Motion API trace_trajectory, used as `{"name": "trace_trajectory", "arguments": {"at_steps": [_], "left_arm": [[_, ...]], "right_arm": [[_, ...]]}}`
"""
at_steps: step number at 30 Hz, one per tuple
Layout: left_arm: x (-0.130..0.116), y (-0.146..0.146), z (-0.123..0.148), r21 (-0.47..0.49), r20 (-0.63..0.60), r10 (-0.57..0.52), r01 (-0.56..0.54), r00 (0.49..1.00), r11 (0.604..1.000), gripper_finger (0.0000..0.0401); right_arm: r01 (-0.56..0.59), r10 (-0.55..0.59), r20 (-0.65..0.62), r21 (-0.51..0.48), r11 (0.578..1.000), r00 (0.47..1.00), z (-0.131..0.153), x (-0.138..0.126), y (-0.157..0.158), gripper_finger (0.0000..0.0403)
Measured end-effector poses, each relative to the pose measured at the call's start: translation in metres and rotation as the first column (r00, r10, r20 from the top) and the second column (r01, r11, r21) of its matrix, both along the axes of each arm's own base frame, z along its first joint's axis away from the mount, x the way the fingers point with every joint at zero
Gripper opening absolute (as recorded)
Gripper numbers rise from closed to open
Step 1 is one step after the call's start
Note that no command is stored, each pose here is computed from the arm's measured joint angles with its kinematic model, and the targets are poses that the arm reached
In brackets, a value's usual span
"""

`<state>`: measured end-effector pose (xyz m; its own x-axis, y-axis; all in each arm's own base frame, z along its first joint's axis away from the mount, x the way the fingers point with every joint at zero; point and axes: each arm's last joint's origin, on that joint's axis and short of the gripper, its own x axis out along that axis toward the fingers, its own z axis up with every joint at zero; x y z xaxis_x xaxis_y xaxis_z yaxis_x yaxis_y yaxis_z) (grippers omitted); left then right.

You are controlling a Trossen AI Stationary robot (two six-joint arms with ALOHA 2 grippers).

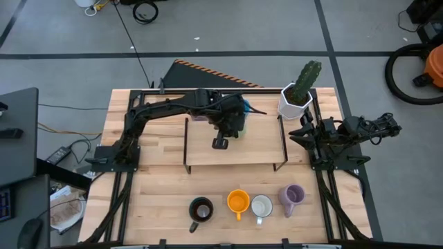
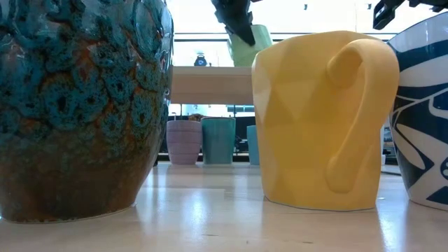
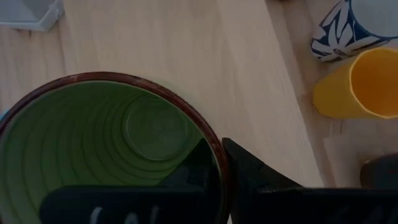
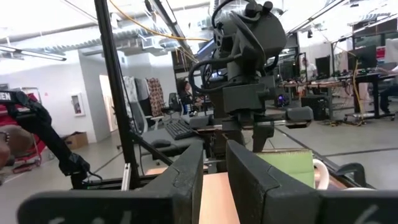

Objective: Place coffee mugs
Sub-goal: Put the green mug on the shelf

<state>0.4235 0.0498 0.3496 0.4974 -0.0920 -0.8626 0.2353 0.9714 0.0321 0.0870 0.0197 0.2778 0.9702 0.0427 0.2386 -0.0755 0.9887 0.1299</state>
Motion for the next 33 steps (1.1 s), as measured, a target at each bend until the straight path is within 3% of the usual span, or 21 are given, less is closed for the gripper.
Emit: {"name": "trace_trajectory", "arguments": {"at_steps": [24,33], "left_arm": [[0.005,-0.018,0.002,0.067,0.04,-0.095,0.092,0.995,0.994,0.0036],[0.01,-0.022,-0.004,0.077,0.033,-0.091,0.089,0.995,0.993,0.0089]], "right_arm": [[-0.044,0.044,0.008,-0.021,0.999,0.999,0.0,0.0,0.001,0.0077],[-0.061,0.061,0.016,-0.034,0.998,0.998,0.001,0.0,0.002,0.0077]]}}
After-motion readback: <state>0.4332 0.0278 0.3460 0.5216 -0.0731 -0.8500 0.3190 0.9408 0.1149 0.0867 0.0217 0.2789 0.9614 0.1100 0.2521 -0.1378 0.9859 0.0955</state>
